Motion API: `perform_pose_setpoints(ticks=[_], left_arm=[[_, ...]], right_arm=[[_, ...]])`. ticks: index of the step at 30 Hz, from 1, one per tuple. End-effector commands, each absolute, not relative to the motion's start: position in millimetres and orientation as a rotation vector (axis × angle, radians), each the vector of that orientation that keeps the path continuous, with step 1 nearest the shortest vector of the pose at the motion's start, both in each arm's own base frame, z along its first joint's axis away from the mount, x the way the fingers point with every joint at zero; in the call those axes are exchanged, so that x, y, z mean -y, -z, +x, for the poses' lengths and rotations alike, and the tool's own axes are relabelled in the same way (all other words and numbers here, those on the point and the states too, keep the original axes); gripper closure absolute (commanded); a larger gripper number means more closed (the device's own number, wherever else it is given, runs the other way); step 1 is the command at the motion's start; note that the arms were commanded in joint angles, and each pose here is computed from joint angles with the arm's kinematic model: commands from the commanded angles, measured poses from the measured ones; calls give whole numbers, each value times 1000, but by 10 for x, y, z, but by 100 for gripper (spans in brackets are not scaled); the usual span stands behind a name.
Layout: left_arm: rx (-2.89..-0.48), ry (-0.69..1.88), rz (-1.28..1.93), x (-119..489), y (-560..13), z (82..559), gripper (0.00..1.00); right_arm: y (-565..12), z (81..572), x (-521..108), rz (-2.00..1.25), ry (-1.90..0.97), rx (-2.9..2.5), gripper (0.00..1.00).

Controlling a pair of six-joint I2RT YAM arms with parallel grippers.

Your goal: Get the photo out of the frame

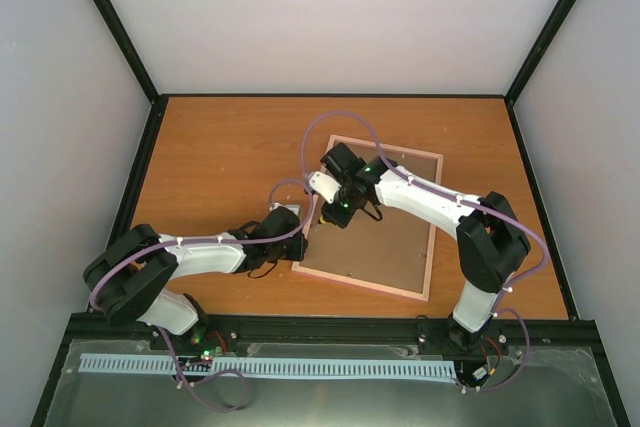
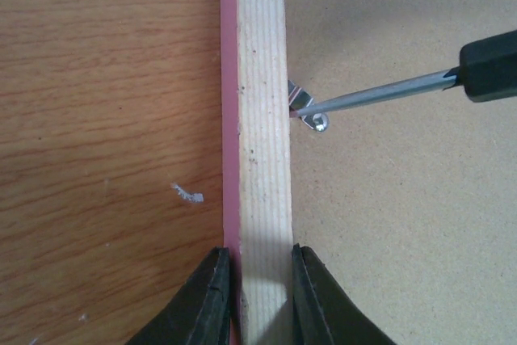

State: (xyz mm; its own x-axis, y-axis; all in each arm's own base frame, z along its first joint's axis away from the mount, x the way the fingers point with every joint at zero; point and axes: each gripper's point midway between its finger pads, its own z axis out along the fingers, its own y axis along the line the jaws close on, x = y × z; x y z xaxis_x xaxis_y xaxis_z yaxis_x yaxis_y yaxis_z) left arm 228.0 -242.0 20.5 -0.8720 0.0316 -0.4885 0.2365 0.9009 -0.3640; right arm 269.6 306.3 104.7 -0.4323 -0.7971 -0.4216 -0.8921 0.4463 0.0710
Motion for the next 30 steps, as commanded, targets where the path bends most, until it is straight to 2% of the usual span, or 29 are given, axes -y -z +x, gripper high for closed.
perform_pose_setpoints(ticks=[1,11,23,27,30], left_arm=[[-2611,609,221,2435,-174,2178,99],[-2607,610,214,2420,-184,2171,99],[-2606,611,197,2401,-190,2165,99],[-2601,612,188,2384,-198,2160,99],[-2602,613,188,2381,-196,2158,99]], right_arm=[[-998,2829,-2857,-1393,-217,-2438,97],[-1043,2930,-2686,-1330,-75,-2437,97],[-1195,2843,-2789,-1354,-191,-2392,97],[-1251,2622,-2977,-1449,-408,-2354,97],[-1258,2588,-3050,-1456,-469,-2349,97]])
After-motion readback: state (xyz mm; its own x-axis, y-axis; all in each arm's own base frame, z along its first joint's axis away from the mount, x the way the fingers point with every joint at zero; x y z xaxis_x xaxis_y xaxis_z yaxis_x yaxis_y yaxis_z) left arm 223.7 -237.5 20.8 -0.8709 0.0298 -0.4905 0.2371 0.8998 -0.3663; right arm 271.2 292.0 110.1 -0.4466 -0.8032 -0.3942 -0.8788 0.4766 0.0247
